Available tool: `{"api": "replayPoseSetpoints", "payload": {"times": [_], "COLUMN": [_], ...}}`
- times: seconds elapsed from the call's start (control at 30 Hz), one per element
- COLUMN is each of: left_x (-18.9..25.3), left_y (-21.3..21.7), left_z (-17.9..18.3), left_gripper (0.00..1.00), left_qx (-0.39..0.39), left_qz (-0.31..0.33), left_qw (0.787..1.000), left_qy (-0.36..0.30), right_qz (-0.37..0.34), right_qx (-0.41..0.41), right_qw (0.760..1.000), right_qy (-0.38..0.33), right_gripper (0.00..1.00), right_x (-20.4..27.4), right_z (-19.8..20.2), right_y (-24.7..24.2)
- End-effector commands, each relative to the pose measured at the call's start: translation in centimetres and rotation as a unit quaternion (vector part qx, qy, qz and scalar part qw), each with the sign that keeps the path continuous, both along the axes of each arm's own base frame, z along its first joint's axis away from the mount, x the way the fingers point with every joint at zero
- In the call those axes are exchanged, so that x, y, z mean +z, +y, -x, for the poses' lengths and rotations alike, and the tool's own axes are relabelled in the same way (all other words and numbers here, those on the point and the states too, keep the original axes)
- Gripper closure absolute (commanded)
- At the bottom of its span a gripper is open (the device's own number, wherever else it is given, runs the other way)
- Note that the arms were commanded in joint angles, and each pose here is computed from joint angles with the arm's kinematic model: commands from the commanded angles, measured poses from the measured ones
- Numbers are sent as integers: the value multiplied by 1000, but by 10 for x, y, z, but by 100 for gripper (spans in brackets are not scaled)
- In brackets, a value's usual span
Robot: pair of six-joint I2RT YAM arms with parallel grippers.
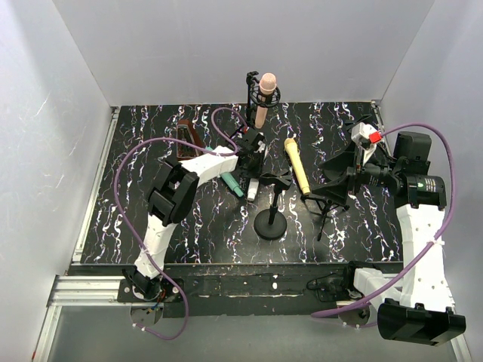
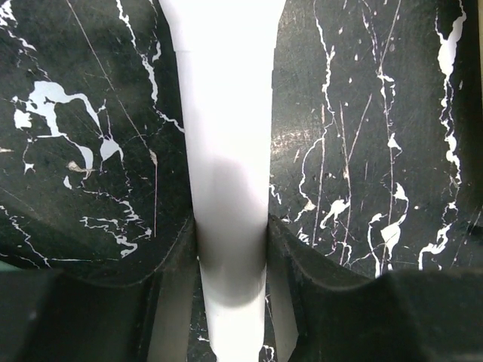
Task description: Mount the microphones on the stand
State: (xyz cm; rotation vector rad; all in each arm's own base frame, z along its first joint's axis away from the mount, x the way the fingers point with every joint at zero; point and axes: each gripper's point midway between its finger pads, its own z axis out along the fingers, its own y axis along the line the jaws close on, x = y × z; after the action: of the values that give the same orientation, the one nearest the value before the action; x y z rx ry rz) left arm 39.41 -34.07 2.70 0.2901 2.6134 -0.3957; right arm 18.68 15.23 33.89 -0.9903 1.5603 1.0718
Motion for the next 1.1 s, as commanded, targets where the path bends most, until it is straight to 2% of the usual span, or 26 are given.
{"api": "replayPoseSetpoints", "payload": {"times": [0.0,0.1,0.27,0.6,0.8,0.97,1.07], "left_x": [52,98,155,209,267,331,347], "left_y": [-15,-15,16,114,147,143,138], "left_z": [5,15,48,114,154,194,209], "left_gripper": [100,100,100,100,100,100,100], "left_qx": [-18,-23,-22,30,6,-84,-133], "left_qz": [60,109,139,148,204,279,286], "left_qw": [998,993,986,967,927,874,858], "left_qy": [-14,-43,-94,-204,-314,-389,-404], "right_qz": [-9,-9,-10,7,21,16,10], "right_qx": [8,7,9,8,7,18,28], "right_qw": [1000,1000,1000,999,998,998,997], "right_qy": [-14,-17,-18,-40,-52,-64,-71], "right_gripper": [9,9,9,9,8,8,8], "right_x": [8,9,10,25,43,59,65], "right_z": [7,9,12,15,25,38,45], "right_y": [1,1,1,-1,-2,1,3]}}
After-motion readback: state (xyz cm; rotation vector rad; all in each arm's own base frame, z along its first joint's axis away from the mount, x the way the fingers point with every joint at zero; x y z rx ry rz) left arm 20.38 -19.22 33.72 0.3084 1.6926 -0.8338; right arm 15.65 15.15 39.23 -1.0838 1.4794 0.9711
